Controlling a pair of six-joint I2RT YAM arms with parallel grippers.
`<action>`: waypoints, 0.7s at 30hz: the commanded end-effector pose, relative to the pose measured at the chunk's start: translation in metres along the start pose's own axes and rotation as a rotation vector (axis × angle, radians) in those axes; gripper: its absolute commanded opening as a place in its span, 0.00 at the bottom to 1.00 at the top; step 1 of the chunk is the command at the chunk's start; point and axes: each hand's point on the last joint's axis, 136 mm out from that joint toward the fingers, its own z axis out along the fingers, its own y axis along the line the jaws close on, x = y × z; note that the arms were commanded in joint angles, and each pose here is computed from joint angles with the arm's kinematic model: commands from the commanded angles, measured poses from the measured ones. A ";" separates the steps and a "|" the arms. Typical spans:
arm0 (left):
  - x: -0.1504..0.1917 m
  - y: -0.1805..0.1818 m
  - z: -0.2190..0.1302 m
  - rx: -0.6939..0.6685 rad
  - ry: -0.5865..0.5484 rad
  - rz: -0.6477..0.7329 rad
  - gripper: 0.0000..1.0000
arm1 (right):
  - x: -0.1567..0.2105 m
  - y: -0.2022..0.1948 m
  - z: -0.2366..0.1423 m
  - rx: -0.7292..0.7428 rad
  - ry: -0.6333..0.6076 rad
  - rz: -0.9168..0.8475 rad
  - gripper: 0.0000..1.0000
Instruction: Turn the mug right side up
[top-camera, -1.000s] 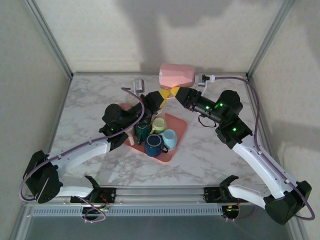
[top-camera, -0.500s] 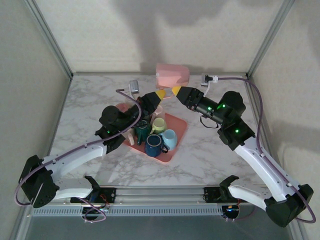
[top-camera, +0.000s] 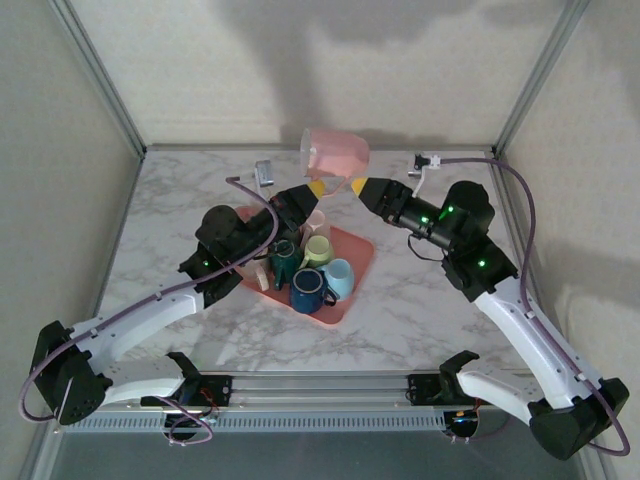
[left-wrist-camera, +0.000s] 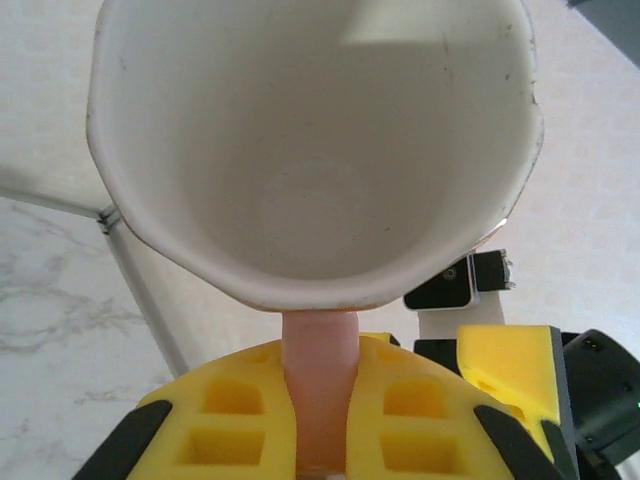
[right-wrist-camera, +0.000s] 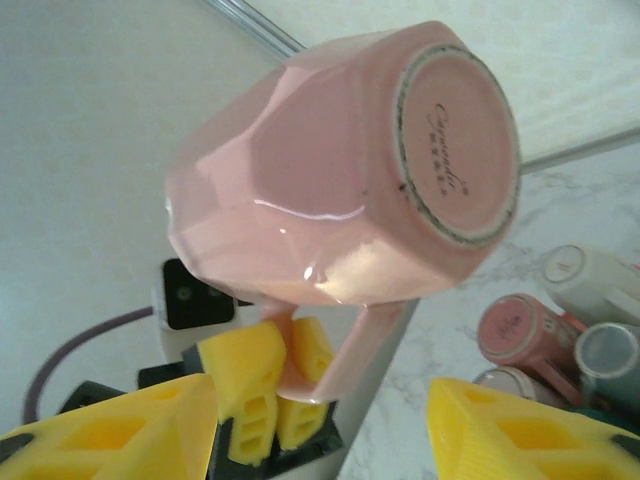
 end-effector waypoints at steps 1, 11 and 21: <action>-0.051 -0.055 -0.014 0.104 -0.142 0.113 0.00 | -0.003 0.003 -0.011 0.037 0.003 -0.069 0.59; -0.083 -0.015 -0.020 -0.265 -0.152 0.353 0.00 | 0.014 -0.040 -0.033 0.320 0.155 -0.292 0.58; -0.128 0.048 -0.051 -0.708 -0.171 0.559 0.00 | 0.025 -0.072 -0.033 0.460 0.318 -0.417 0.58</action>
